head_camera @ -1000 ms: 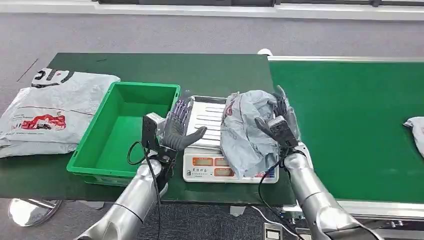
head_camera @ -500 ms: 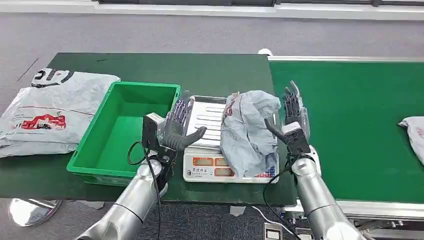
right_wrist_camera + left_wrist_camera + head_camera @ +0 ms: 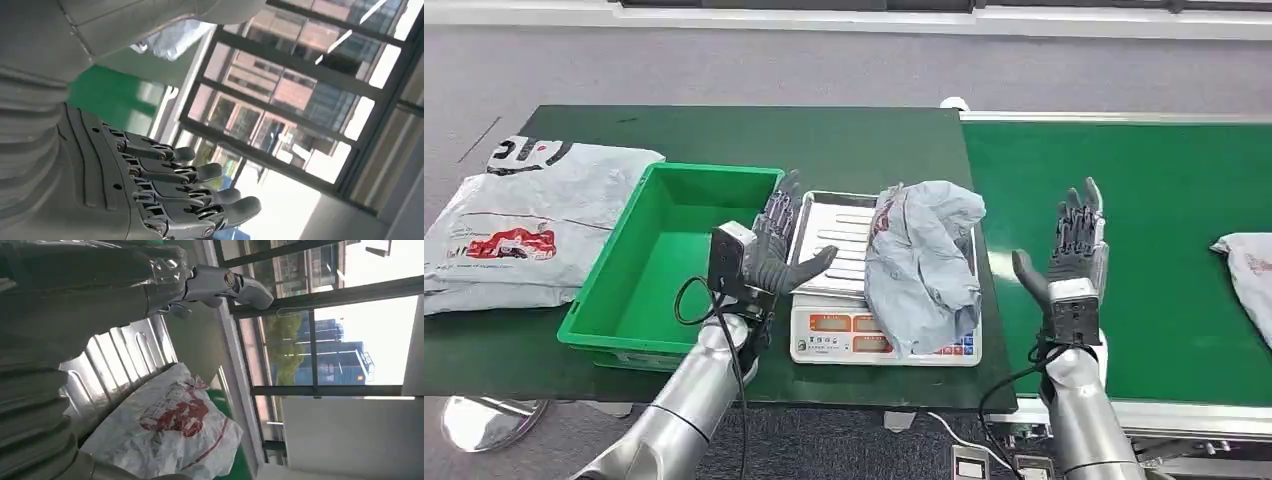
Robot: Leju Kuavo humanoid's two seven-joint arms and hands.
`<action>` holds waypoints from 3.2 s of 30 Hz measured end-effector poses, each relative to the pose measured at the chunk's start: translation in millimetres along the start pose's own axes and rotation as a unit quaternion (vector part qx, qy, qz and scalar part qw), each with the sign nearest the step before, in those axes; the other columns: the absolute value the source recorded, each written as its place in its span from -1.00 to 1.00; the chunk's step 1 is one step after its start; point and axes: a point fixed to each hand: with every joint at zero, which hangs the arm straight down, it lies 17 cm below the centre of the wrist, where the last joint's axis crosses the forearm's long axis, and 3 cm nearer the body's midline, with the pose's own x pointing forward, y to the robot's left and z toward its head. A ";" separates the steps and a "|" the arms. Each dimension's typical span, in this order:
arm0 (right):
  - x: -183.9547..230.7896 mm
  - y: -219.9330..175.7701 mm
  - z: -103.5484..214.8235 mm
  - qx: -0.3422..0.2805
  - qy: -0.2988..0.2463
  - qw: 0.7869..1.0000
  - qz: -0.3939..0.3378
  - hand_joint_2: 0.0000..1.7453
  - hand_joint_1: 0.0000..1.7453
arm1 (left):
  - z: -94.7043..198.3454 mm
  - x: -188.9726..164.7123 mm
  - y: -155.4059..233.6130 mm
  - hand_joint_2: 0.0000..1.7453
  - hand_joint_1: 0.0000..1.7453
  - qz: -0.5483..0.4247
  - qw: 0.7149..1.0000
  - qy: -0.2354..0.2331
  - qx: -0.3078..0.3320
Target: Moved the parcel from conveyor to table for the left to box.
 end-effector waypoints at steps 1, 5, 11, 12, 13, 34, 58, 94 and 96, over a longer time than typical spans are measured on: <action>-1.4 -11.2 -0.4 -0.018 0.004 1.000 0.001 1.00 -1.00 | -2.9 2.1 -5.7 1.00 -1.00 -0.011 1.000 -0.003 -0.009; -13.9 -50.5 10.8 -0.068 0.026 0.997 0.013 1.00 -1.00 | -17.1 12.8 -43.3 1.00 -1.00 -0.045 0.997 -0.017 -0.062; -26.0 -71.4 32.1 -0.097 0.049 0.992 0.062 1.00 -1.00 | -19.0 4.6 -106.1 1.00 -1.00 -0.026 0.990 0.034 -0.137; -27.4 -70.8 35.3 -0.098 0.053 0.992 0.063 1.00 -1.00 | -14.5 -7.0 -117.4 1.00 -1.00 -0.031 0.986 0.066 -0.152; -28.9 -69.3 38.5 -0.096 0.058 0.992 0.061 1.00 -1.00 | -6.7 -21.9 -129.4 1.00 -1.00 -0.043 0.979 0.103 -0.171; -50.0 -56.4 67.2 -0.082 0.105 0.990 0.051 1.00 -1.00 | 67.2 -101.2 -175.1 1.00 -1.00 -0.210 0.898 0.235 -0.308; -65.3 2.9 94.1 0.034 0.152 0.982 -0.107 1.00 -1.00 | 17.7 -76.9 -101.6 1.00 1.00 -0.395 0.901 0.102 -0.146; -73.0 0.1 93.0 0.007 0.165 0.981 -0.105 1.00 -1.00 | -8.7 -23.7 -58.7 1.00 -1.00 -0.125 0.990 0.062 0.014; -73.5 0.3 93.8 0.007 0.166 0.981 -0.105 1.00 -1.00 | -7.1 -30.6 -74.9 1.00 -1.00 -0.128 0.988 0.078 -0.023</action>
